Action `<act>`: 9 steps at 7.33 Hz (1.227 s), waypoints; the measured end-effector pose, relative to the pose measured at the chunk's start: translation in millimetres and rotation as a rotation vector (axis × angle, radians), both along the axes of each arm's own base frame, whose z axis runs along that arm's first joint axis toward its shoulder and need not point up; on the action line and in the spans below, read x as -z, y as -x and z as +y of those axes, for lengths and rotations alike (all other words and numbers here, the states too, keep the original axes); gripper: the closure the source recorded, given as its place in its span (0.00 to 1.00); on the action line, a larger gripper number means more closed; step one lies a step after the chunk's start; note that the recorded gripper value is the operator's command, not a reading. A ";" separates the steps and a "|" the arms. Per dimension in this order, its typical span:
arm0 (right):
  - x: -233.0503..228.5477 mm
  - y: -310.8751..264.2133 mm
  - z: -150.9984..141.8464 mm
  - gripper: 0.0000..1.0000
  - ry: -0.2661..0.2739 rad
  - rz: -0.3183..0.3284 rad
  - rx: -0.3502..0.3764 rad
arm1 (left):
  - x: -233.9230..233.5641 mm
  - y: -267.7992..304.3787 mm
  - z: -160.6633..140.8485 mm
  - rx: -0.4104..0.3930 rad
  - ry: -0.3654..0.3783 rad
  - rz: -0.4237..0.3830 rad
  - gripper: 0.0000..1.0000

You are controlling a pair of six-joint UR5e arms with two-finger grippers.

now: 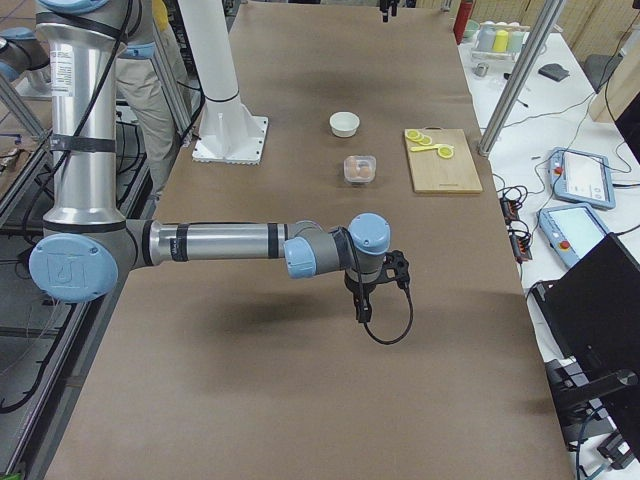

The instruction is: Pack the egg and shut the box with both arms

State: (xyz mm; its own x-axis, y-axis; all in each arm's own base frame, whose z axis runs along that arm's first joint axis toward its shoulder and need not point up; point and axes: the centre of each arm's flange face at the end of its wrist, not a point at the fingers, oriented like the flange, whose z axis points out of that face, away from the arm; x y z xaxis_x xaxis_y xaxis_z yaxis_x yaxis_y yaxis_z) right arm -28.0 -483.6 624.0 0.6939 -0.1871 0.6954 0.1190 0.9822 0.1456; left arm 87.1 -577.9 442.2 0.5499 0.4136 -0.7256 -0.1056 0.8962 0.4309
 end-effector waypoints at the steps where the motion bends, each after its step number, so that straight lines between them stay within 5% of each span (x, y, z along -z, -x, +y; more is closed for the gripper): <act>1: 2.9 1.9 0.2 0.00 -0.005 -0.002 0.004 | -33.4 25.2 17.6 0.040 0.043 -0.022 0.02; 6: 58.3 22.8 -1.8 0.02 -0.098 -0.041 0.037 | -92.3 59.5 59.7 0.091 0.125 -0.047 0.02; 7: 70.4 33.5 -4.4 0.34 -0.110 -0.056 0.057 | -95.1 61.9 62.0 0.095 0.130 -0.048 0.02; 8: 87.3 48.9 -12.6 0.96 -0.105 -0.086 0.081 | -96.0 66.5 63.2 0.103 0.132 -0.048 0.02; 9: 113.6 67.1 -25.7 1.00 -0.078 -0.121 0.106 | -95.7 71.0 63.7 0.111 0.131 -0.047 0.02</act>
